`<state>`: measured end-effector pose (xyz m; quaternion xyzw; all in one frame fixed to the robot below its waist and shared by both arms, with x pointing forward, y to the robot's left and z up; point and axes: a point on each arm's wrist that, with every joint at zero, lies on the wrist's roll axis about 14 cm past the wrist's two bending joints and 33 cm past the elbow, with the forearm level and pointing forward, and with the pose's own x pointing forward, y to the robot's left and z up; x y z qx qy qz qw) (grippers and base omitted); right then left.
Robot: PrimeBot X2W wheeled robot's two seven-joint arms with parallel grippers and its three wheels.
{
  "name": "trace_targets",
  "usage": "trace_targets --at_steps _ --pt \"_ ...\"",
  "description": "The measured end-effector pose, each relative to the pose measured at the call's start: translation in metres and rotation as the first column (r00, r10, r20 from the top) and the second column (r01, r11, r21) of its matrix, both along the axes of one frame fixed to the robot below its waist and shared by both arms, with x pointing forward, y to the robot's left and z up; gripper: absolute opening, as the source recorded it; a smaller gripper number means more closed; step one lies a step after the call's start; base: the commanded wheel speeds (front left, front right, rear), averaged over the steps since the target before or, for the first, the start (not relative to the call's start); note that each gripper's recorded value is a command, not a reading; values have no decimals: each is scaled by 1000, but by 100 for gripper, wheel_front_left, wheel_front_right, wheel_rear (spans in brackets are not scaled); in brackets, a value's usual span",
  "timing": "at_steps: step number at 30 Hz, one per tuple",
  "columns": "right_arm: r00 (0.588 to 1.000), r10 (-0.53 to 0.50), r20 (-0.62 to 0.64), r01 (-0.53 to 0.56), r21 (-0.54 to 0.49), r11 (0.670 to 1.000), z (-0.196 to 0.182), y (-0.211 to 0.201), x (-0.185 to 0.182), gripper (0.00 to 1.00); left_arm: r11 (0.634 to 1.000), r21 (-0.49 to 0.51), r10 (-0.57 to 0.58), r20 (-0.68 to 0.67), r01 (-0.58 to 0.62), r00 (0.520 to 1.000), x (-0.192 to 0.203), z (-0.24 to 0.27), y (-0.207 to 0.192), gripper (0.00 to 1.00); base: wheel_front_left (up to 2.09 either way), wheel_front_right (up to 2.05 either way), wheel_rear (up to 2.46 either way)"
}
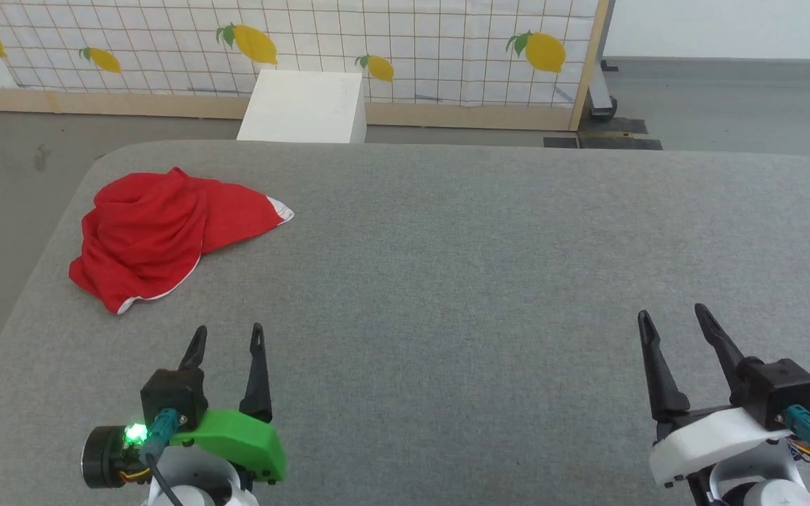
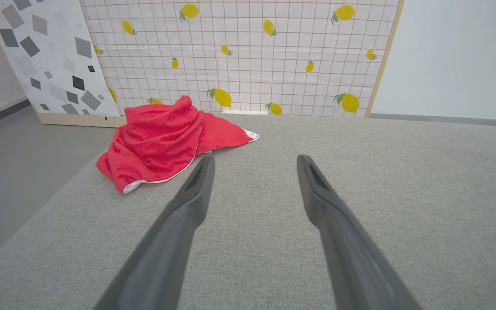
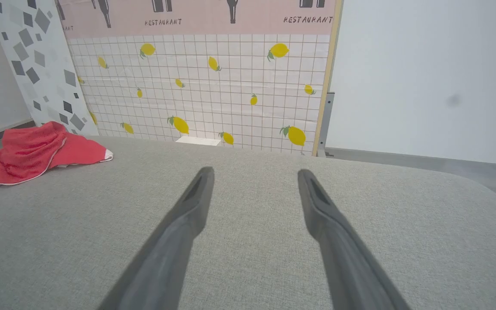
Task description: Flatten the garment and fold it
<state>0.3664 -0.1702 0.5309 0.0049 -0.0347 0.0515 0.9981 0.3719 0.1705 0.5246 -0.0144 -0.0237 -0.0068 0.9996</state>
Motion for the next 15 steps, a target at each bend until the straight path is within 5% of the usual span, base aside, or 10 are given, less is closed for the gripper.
trace_targets --at_steps 15 --pt "1000 -12 25 11 12 1000 2 -4 -1 100 1000 -10 0 11 0 1000 0 -2 -2 100 0 0 0"
